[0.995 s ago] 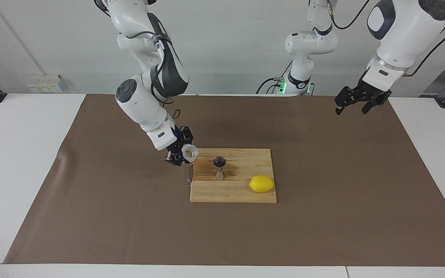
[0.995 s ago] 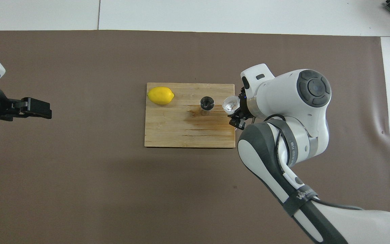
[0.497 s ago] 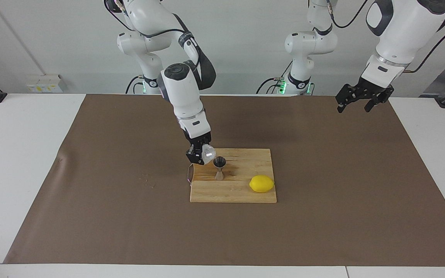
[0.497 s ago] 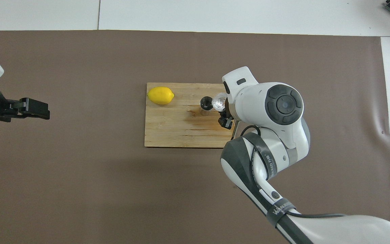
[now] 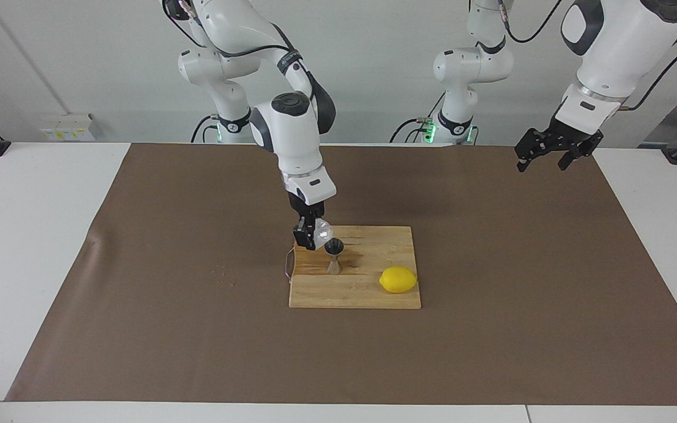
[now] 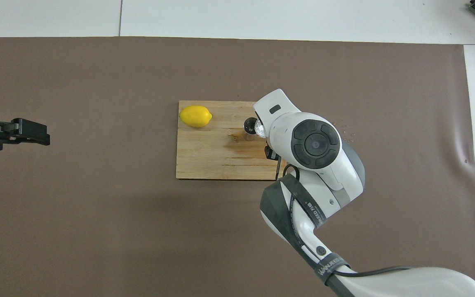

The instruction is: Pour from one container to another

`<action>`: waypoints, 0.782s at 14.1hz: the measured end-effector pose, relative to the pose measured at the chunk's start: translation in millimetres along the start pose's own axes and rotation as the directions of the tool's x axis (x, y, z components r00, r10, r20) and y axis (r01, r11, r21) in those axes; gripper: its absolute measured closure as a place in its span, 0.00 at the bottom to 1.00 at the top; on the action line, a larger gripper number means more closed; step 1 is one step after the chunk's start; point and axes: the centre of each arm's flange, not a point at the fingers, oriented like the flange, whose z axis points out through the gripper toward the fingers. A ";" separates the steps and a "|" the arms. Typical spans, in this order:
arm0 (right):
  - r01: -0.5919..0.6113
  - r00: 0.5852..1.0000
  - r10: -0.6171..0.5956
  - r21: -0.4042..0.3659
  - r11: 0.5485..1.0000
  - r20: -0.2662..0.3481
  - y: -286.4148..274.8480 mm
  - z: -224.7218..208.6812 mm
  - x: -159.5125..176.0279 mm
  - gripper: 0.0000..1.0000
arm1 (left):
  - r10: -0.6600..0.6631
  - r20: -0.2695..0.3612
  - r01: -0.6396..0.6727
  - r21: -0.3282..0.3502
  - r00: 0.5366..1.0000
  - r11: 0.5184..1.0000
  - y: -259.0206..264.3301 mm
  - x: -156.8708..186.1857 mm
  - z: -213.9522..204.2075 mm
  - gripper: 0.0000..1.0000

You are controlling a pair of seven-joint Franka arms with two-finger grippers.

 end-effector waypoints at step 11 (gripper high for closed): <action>0.026 0.997 -0.019 -0.104 0.994 0.070 -0.6 -0.6 9.3 0.49 | -0.011 0.010 0.011 0.002 1.000 1.000 -6.1 0.1 4.6 0.00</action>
